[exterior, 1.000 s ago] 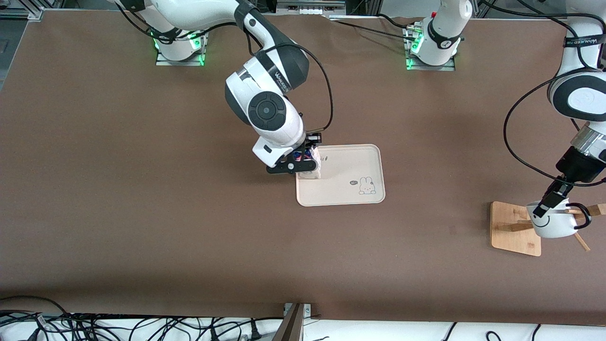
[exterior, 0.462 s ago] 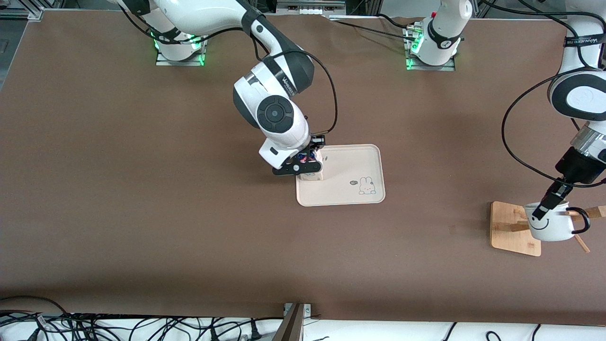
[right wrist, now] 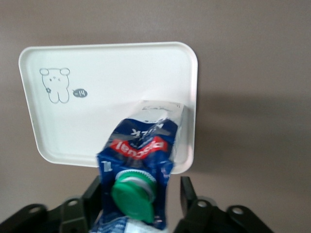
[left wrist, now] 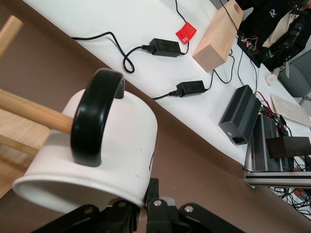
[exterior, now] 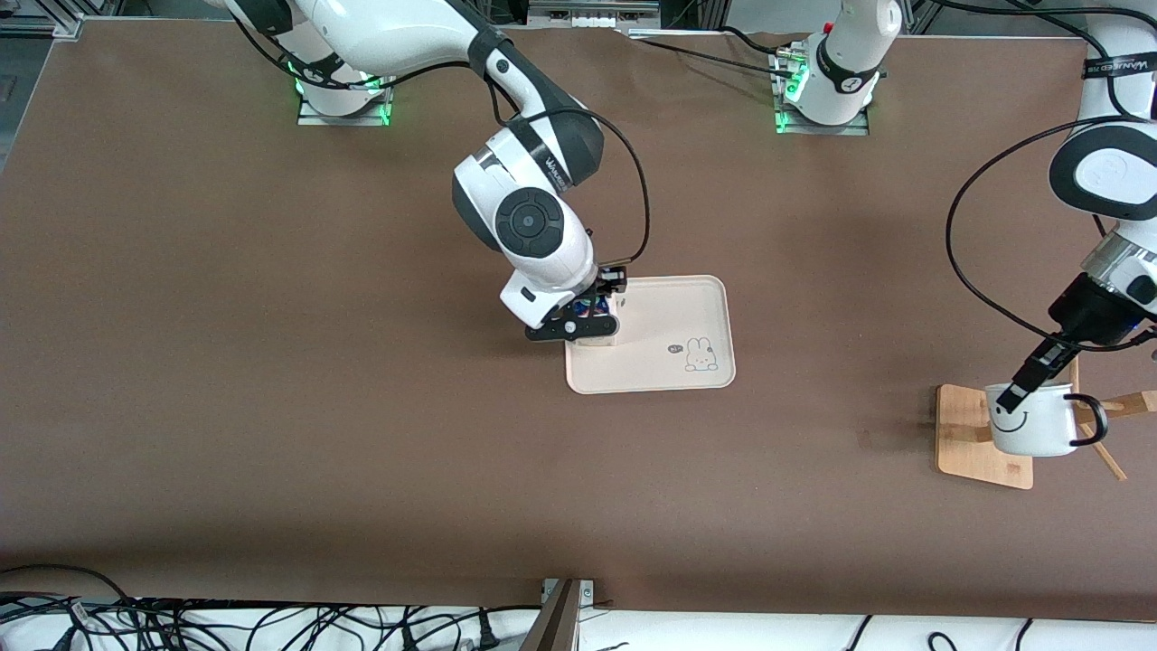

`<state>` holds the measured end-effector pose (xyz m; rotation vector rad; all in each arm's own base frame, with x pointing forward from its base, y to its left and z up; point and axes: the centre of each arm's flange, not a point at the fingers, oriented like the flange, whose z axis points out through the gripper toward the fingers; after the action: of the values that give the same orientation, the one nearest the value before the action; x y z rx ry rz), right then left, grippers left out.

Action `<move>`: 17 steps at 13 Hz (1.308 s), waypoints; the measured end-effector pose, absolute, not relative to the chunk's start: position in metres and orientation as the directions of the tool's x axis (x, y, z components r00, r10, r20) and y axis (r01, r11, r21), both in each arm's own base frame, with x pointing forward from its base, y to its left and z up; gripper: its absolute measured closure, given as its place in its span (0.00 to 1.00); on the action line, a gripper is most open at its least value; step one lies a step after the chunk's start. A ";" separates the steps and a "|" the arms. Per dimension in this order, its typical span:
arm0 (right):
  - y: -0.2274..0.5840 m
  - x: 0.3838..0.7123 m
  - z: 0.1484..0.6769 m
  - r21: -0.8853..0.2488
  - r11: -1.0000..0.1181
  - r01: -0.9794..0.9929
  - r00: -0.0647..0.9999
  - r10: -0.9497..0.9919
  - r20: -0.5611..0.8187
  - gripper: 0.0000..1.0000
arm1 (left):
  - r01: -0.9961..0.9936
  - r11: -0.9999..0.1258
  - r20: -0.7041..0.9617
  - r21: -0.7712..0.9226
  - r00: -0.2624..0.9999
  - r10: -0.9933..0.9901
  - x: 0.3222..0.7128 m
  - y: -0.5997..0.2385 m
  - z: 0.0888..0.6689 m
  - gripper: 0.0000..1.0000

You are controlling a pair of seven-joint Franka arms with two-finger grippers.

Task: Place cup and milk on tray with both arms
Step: 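Lower the carton onto the tray while the left gripper grasps the mug handle, then release the carton and withdraw the right gripper while the left gripper lifts the mug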

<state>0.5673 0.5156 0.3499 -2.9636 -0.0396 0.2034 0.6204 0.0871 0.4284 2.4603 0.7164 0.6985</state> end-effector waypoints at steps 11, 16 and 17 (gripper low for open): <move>0.327 0.664 0.501 -0.213 -0.955 -0.208 0.978 -0.204 -0.043 0.00 | 0.034 -0.931 0.115 0.364 0.990 0.081 0.592 0.011 0.510 0.91; 0.172 0.660 0.568 -0.150 -0.970 -0.189 0.981 -0.181 -0.063 0.00 | -0.023 -0.927 -0.092 0.375 0.994 -0.062 0.568 -0.004 0.558 0.91; 0.155 0.649 0.578 -0.145 -0.972 -0.185 0.982 -0.177 -0.065 0.00 | -0.037 -0.925 -0.119 0.379 0.989 -0.088 0.564 -0.011 0.562 0.91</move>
<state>0.6488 0.1549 0.5783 -2.9771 0.2739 0.0780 0.5638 -0.0108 0.5621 2.7485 -0.0901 -0.1879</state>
